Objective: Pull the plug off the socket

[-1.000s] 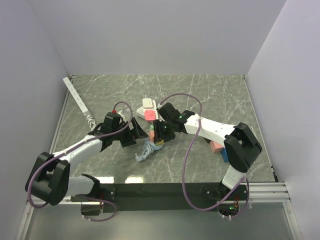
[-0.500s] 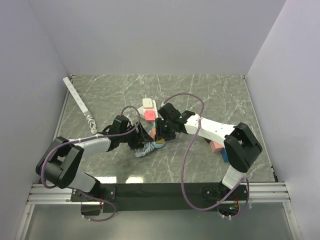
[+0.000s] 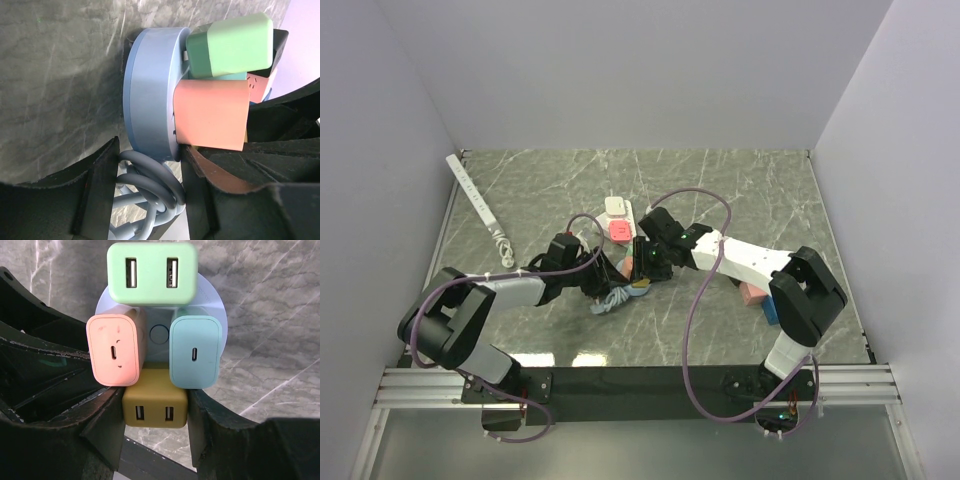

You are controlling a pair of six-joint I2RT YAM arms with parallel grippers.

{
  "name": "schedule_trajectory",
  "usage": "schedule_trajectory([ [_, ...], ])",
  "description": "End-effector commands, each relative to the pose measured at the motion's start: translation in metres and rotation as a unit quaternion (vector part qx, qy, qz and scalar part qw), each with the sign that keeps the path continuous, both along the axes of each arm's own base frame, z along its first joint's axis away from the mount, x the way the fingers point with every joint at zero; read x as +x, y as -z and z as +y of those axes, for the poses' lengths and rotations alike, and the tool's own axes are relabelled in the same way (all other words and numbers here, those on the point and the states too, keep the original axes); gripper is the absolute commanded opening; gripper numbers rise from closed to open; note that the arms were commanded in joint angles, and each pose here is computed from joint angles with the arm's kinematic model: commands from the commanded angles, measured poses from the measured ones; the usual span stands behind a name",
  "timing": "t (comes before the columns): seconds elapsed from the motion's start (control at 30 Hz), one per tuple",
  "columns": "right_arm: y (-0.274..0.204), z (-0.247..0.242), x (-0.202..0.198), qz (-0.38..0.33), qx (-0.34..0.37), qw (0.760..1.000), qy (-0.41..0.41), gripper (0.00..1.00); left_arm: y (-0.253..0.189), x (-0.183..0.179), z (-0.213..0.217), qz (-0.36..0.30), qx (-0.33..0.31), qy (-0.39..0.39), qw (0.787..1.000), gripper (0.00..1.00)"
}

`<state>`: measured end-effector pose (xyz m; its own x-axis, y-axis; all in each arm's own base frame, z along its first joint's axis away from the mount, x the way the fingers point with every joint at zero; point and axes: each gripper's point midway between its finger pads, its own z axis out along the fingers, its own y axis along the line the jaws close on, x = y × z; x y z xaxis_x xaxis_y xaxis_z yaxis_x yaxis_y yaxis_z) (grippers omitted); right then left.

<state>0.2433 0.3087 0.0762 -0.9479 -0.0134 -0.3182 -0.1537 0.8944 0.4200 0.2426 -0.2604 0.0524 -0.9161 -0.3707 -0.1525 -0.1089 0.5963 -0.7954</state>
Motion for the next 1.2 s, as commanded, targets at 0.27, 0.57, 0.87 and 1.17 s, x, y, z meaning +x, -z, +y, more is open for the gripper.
schedule_trajectory([
  [0.27,-0.118,0.002,0.028,-0.078,0.069,0.994,0.029,0.0,0.034,0.006,0.022,0.008,0.123,-0.015,0.992,0.0],
  [0.57,-0.136,-0.044,0.039,-0.098,0.08,0.99,0.058,0.0,0.029,0.01,0.016,0.001,0.108,-0.011,0.994,0.0],
  [0.87,-0.132,-0.047,0.04,-0.092,0.061,0.993,0.04,0.0,0.002,0.021,0.004,-0.026,0.068,-0.017,0.997,0.0],
  [1.17,-0.122,-0.183,0.077,-0.155,-0.069,0.95,0.262,0.0,-0.018,0.022,-0.002,-0.045,0.042,-0.012,0.998,0.0],
])
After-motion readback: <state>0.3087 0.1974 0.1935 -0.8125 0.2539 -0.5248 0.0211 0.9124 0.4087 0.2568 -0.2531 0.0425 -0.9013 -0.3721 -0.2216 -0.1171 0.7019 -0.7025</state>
